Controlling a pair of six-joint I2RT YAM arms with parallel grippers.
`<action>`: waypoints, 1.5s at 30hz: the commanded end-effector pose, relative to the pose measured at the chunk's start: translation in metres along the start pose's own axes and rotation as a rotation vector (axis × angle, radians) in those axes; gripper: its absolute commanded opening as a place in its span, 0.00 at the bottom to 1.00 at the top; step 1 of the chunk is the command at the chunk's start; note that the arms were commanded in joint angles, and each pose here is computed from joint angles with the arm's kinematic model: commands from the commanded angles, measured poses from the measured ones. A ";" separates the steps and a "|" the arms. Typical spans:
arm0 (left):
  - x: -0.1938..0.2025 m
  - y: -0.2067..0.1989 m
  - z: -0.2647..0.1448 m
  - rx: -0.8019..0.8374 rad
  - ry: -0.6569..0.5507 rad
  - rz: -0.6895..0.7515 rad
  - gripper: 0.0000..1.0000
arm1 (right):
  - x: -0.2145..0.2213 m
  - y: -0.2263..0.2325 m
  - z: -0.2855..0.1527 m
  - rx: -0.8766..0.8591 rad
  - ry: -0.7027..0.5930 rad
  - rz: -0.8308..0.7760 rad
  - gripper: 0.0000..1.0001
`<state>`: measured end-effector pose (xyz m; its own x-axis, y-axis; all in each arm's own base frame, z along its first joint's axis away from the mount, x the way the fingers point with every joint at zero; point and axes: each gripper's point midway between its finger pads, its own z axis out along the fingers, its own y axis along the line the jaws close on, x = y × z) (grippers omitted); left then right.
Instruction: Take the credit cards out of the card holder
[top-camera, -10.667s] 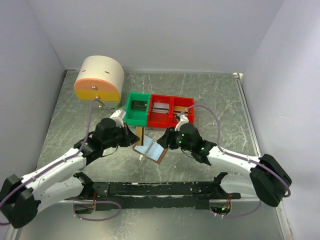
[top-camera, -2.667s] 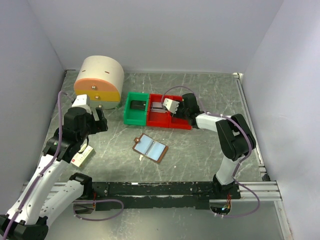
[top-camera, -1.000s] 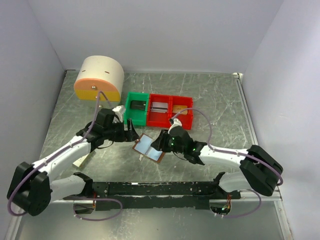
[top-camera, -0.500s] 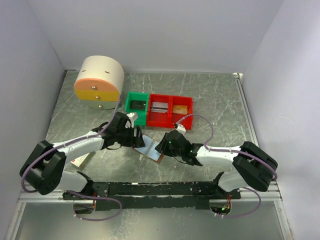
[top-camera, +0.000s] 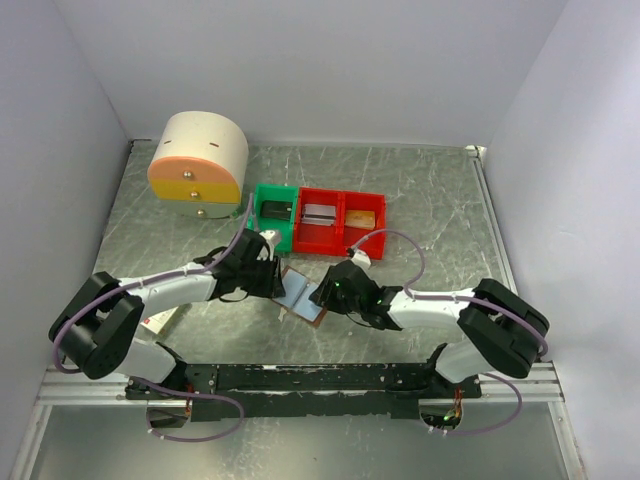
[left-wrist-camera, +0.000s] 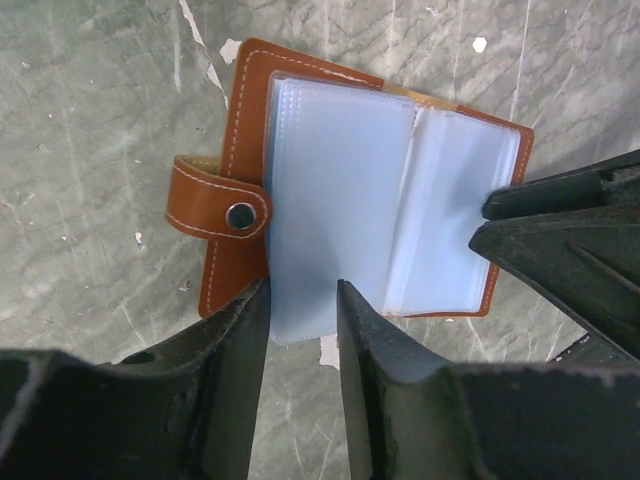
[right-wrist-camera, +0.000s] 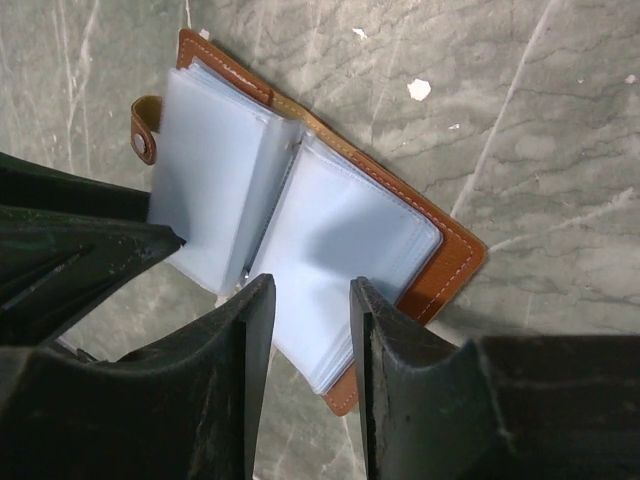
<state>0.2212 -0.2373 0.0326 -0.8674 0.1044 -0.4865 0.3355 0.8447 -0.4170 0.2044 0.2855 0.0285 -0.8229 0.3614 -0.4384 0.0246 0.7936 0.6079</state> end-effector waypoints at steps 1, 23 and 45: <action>0.000 -0.001 0.000 -0.008 -0.023 0.006 0.42 | 0.000 -0.003 -0.008 0.043 0.022 -0.056 0.38; 0.009 -0.020 -0.008 0.098 -0.034 -0.043 0.35 | 0.008 -0.033 -0.023 0.092 0.019 -0.031 0.38; 0.020 -0.023 -0.002 0.116 0.011 -0.044 0.24 | 0.017 0.009 -0.003 -0.116 0.063 -0.011 0.27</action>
<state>0.1974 -0.2493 0.0323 -0.8887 0.0671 -0.4535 0.3246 0.7908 -0.5190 0.1876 0.2842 0.0224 -0.8432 0.3572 -0.4019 -0.0041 0.7432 0.6691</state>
